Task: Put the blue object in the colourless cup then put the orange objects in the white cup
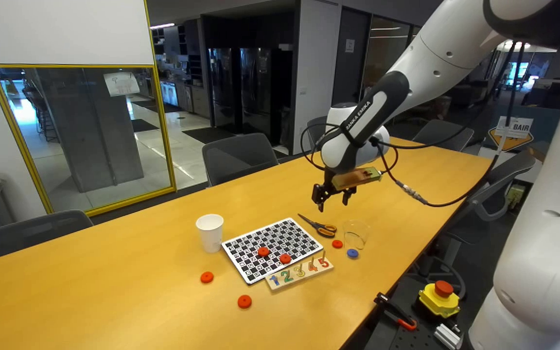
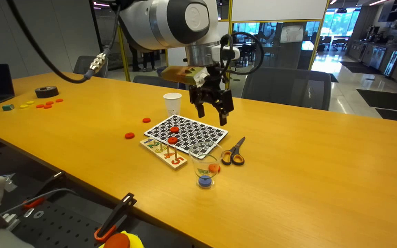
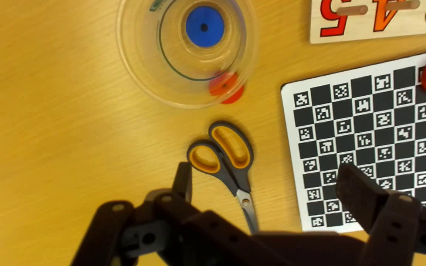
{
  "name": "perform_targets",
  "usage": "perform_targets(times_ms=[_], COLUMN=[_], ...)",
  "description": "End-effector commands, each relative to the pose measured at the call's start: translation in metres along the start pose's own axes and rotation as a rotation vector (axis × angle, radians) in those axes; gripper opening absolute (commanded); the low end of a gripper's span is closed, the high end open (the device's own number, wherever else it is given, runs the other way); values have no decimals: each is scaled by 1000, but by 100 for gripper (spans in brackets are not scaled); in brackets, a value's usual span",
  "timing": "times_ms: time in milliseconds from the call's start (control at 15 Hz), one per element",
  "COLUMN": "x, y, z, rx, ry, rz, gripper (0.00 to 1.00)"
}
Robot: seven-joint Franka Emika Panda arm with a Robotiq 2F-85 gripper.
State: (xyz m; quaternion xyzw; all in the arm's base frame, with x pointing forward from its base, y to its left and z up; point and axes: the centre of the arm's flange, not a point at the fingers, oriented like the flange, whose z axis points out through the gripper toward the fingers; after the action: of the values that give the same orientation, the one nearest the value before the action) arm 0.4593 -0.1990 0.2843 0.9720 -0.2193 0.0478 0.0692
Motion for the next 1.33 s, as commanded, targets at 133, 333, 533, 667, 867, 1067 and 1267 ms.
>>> perform_targets(times_ms=[133, 333, 533, 667, 867, 1067, 1267], x=[38, 44, 47, 48, 45, 42, 41], y=[0, 3, 5, 5, 3, 2, 3], z=[32, 51, 68, 79, 98, 114, 127], rx=[71, 77, 63, 60, 46, 43, 49], ry=[-89, -141, -184, -204, -230, -255, -271], rz=[-284, -384, -435, -454, -472, -479, -475], gripper=[100, 100, 100, 100, 100, 100, 100])
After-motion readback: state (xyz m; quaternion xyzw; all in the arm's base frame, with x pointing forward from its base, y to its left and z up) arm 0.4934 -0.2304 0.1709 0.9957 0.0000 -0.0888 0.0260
